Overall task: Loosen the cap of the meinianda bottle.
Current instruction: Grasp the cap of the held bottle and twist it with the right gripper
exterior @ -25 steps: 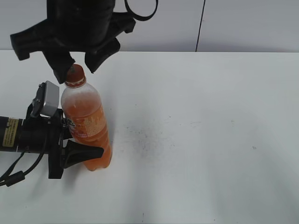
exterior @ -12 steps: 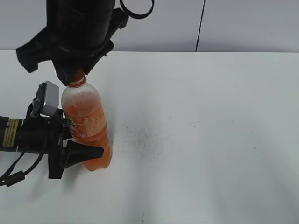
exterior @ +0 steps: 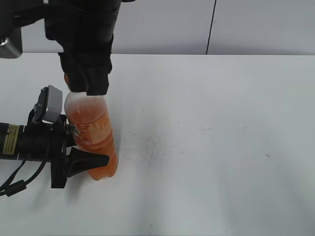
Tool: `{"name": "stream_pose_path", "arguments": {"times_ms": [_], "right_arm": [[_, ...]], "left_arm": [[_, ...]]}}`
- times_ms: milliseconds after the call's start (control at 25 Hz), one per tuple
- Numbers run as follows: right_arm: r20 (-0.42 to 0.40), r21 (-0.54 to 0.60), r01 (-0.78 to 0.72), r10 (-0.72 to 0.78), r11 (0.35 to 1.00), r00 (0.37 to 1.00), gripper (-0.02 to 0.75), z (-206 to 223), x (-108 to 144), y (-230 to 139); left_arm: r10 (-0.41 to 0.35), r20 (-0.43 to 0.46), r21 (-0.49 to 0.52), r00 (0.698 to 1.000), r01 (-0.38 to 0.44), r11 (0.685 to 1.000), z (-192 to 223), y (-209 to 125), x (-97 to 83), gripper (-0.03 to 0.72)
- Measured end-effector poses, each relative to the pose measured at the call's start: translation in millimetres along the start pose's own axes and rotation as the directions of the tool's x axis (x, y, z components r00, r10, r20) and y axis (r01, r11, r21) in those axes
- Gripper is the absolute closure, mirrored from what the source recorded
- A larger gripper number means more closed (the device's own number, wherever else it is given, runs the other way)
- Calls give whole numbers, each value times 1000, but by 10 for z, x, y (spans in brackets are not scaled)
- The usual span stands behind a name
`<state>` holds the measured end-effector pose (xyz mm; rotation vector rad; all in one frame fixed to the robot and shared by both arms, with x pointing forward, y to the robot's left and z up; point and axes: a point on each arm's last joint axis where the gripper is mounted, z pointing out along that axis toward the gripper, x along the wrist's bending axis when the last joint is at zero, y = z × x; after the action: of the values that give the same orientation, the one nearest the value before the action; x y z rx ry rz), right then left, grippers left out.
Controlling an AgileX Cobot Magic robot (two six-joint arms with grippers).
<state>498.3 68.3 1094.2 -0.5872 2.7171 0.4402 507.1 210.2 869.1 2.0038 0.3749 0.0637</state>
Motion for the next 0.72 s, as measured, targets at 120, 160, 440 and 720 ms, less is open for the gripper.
{"name": "stream_pose_path", "arguments": {"times_ms": [120, 160, 440, 720], "right_arm": [[-1, -1, 20, -20, 1000, 1000, 468, 0, 1, 1], [-1, -1, 21, -21, 1000, 1000, 468, 0, 1, 1], [-7, -23, 8, -9, 1000, 1000, 468, -41, 12, 18], [-12, -132, -164, 163, 978, 986, 468, -403, 56, 87]], "left_arm": [[0, 0, 0, 1000, 0, 1000, 0, 0, 0, 294], [0, 0, 0, 1000, 0, 1000, 0, 0, 0, 294], [1, 1, 0, 1000, -1, 1000, 0, 0, -1, 294], [3, 1, 1, 1000, -3, 1000, 0, -1, -1, 294]]}}
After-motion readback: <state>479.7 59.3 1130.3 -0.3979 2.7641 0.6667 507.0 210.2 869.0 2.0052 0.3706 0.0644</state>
